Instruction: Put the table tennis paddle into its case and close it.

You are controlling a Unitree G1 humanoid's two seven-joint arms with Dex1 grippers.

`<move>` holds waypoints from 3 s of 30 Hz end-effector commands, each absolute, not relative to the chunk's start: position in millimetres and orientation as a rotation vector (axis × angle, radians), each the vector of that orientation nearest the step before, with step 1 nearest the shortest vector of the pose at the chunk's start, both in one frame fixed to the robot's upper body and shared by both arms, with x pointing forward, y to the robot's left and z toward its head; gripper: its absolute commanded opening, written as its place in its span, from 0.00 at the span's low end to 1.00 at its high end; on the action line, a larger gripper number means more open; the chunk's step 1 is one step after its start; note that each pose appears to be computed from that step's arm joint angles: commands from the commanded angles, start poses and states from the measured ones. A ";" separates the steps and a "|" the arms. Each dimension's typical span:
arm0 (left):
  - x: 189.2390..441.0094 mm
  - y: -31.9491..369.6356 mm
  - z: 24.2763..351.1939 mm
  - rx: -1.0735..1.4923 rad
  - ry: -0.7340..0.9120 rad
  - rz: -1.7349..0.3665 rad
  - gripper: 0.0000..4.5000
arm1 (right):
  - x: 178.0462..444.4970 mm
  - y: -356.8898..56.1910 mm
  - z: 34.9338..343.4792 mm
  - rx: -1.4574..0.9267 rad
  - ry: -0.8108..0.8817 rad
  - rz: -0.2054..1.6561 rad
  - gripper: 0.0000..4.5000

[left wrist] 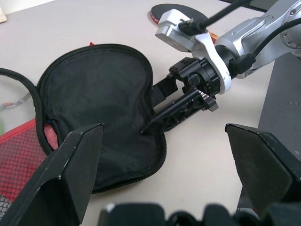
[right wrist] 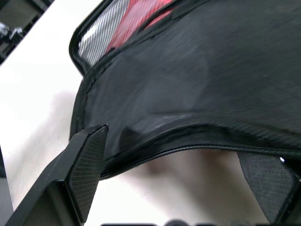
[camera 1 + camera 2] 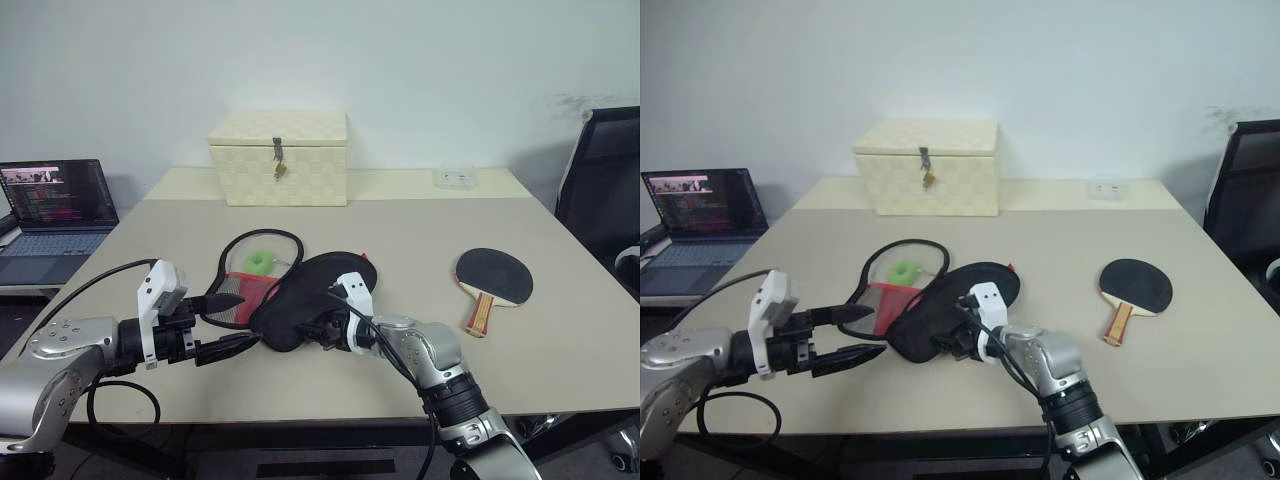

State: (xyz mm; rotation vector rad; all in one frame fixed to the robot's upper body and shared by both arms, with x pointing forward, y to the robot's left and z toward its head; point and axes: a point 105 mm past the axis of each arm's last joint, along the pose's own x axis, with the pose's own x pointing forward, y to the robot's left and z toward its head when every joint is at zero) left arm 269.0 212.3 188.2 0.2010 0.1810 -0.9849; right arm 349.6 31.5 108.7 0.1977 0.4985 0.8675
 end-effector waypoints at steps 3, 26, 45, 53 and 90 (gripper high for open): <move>268.2 210.4 196.4 0.230 0.136 -0.984 1.00 | 347.2 35.5 127.5 0.254 0.461 0.904 0.80; 274.4 196.3 194.3 0.234 0.105 -1.048 1.00 | 372.6 -48.4 137.6 0.271 0.480 0.763 0.01; 282.5 180.9 190.6 0.244 0.106 -1.125 1.00 | 370.9 -132.2 129.9 0.066 0.569 0.688 0.01; 283.4 178.1 189.6 0.246 0.102 -1.129 1.00 | 390.3 -152.8 147.7 0.038 0.485 0.583 0.36; 306.8 154.4 197.1 0.271 0.050 -1.245 1.00 | 377.9 -240.2 113.3 0.015 0.427 -0.094 0.86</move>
